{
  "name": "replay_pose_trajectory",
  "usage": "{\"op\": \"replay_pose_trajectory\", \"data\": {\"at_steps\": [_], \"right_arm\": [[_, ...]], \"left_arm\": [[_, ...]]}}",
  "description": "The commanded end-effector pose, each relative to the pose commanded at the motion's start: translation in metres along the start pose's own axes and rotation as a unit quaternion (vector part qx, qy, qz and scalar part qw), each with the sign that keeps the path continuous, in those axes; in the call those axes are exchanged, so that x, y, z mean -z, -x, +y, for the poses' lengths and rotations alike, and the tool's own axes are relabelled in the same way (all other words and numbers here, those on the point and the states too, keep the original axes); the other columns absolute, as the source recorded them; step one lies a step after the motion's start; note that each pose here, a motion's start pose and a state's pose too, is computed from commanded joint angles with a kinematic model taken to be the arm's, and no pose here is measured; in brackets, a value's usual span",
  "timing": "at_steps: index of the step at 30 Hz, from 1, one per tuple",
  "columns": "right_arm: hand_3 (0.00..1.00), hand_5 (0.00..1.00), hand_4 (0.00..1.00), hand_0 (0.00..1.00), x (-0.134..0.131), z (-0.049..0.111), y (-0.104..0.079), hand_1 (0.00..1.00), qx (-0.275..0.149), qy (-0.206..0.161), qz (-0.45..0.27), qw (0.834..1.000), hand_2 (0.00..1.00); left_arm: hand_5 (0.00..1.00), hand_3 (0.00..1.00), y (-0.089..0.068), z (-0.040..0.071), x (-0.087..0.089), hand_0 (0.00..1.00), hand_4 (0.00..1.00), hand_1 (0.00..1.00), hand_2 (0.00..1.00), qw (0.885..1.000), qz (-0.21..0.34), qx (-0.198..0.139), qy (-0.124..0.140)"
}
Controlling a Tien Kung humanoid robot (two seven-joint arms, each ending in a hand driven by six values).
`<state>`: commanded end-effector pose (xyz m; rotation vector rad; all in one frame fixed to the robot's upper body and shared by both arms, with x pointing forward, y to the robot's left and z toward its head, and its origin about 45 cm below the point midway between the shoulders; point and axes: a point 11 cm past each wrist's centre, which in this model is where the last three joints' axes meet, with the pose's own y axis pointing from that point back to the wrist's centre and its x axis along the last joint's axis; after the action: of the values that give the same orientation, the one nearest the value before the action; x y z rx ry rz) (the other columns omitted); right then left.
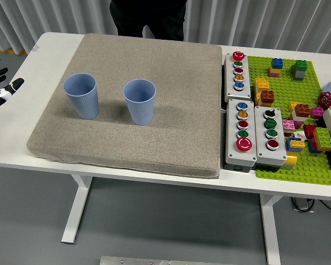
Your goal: Pick cup pour cup place
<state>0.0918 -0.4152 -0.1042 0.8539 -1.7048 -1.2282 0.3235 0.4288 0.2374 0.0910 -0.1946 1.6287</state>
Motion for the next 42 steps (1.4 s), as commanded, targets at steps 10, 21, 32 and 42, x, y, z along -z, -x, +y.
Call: {"op": "replay_pose_trajectory", "data": {"at_steps": [10, 21, 32, 42], "right_arm": [[0.71, 0.295, 0.35, 0.721, -0.001, 0.0, 0.001, 0.703, 0.001, 0.002, 0.002, 1.0, 0.747], [0.71, 0.297, 0.346, 0.721, -0.005, 0.0, 0.003, 0.702, 0.003, 0.005, 0.003, 1.0, 0.746], [0.71, 0.299, 0.343, 0.721, -0.009, -0.001, 0.002, 0.701, 0.002, 0.01, 0.007, 1.0, 0.746], [0.709, 0.298, 0.34, 0.721, -0.007, -0.001, 0.003, 0.701, 0.003, 0.008, 0.006, 1.0, 0.746]], "left_arm": [[0.298, 0.998, 0.019, 0.003, 0.028, 0.933, 0.969, 0.919, 0.998, 1.0, 0.007, -0.006, -0.026], [0.296, 0.998, 0.041, -0.004, 0.057, 0.933, 0.973, 0.91, 0.998, 0.999, 0.003, -0.018, -0.049], [0.296, 0.998, 0.052, 0.0, 0.071, 0.932, 0.978, 0.91, 0.998, 0.998, -0.013, -0.005, -0.065], [0.166, 0.998, 0.064, 0.0, 0.075, 0.933, 0.968, 0.909, 0.998, 0.997, -0.014, 0.019, -0.072]]}}
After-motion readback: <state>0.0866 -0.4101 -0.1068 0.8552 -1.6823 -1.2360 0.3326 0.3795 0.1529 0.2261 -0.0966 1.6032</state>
